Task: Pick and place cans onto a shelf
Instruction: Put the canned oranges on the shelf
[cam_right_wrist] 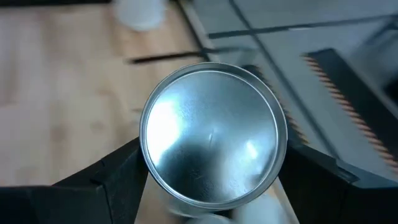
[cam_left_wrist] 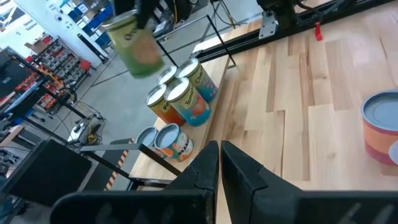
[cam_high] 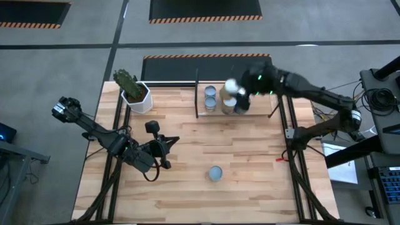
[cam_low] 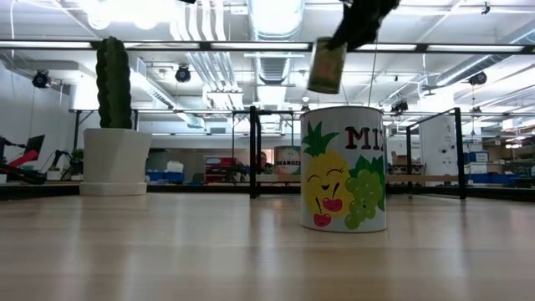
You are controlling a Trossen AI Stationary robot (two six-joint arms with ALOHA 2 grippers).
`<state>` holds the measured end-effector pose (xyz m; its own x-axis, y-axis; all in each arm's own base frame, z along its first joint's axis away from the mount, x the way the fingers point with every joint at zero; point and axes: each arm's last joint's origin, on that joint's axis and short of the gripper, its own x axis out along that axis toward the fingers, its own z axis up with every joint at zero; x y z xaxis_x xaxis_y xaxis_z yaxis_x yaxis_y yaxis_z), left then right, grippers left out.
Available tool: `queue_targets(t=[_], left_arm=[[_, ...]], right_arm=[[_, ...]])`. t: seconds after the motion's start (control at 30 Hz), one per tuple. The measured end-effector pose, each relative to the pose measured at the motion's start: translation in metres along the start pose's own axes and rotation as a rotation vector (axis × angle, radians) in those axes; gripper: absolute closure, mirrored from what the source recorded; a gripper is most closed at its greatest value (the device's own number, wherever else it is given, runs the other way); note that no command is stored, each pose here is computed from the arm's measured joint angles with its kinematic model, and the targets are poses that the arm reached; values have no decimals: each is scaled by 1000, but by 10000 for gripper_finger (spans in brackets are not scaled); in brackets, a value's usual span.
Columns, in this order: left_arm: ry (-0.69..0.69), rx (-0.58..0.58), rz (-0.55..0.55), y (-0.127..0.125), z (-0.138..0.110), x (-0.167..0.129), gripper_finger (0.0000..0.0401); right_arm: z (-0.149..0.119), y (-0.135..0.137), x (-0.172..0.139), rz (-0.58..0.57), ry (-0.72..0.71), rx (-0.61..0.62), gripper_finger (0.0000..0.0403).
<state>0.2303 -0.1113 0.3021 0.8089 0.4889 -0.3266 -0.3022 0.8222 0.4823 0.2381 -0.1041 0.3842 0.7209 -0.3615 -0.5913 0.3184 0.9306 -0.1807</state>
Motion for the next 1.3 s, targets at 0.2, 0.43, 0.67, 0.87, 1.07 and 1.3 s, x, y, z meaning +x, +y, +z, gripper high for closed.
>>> queue_targets(t=[0.2, 0.43, 0.67, 0.87, 1.07, 1.3], left_arm=[[0, 5, 0, 0, 0, 0, 401], [1, 17, 0, 0, 0, 0, 401], [1, 40, 4, 0, 0, 0, 401], [5, 75, 8, 1, 0, 1, 401], [26, 81, -103, -2, -7, 7, 401], [-45, 65, -174, -9, -23, 25, 401]], right_arm=[[-18, -56, 2, -109, 74, 26, 102], [-37, -108, 23, -92, 82, 88, 102], [-49, -137, 55, -59, 62, 79, 101], [-57, -145, 85, -26, 80, 17, 101], [-47, -157, 90, -3, 56, -8, 101], [-27, -169, 80, 16, 74, -19, 101]])
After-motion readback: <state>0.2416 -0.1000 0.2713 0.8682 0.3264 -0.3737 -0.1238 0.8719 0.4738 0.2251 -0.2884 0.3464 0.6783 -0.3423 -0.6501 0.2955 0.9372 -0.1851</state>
